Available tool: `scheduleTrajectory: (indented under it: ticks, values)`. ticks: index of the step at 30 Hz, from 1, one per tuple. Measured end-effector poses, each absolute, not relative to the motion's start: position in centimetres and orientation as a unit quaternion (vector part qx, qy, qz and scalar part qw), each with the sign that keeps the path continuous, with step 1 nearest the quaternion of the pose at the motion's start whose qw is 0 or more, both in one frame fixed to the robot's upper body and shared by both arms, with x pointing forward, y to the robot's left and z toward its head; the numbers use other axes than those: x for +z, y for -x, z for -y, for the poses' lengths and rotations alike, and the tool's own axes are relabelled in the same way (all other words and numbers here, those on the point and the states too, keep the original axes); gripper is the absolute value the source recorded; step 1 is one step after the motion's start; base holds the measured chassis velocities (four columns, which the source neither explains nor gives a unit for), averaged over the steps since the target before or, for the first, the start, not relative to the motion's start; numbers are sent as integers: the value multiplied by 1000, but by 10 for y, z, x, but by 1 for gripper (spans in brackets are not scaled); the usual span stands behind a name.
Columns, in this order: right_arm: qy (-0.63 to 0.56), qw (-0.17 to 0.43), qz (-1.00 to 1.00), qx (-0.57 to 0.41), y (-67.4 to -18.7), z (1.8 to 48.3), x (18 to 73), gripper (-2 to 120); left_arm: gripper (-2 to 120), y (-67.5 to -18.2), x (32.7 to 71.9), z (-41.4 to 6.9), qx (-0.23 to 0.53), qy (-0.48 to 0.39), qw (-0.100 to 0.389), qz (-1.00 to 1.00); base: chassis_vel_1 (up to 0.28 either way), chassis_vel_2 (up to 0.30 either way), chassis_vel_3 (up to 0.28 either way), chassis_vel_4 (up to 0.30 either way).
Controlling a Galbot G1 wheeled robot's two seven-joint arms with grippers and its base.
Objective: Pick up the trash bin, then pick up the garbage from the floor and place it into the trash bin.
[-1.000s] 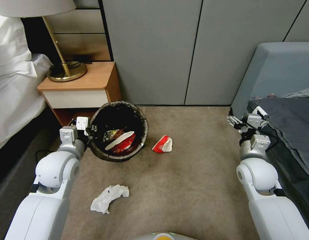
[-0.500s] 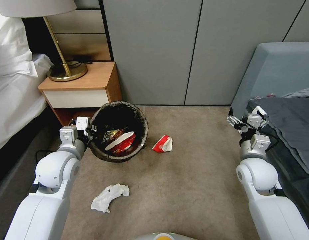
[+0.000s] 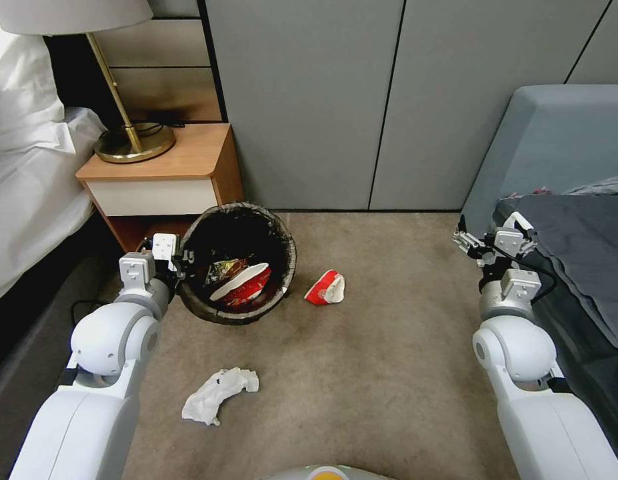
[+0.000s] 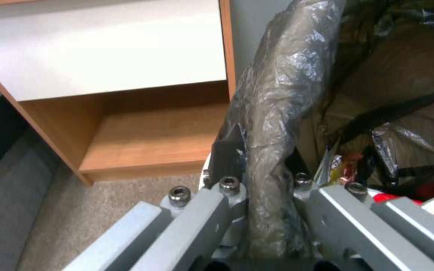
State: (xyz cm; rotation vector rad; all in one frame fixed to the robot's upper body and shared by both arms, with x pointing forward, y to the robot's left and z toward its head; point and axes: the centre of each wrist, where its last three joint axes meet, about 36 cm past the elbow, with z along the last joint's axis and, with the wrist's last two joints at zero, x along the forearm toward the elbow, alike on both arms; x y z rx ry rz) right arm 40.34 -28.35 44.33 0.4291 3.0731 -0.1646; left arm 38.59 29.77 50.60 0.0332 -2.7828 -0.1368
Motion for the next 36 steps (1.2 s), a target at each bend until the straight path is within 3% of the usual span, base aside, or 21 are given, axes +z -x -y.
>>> scheduleTrajectory:
  ticks: [36]
  values:
    - [-138,17,-989,-53,-403,284,443,100,0,-386,506,-298,-48,-12,177,983,0,0,0,0]
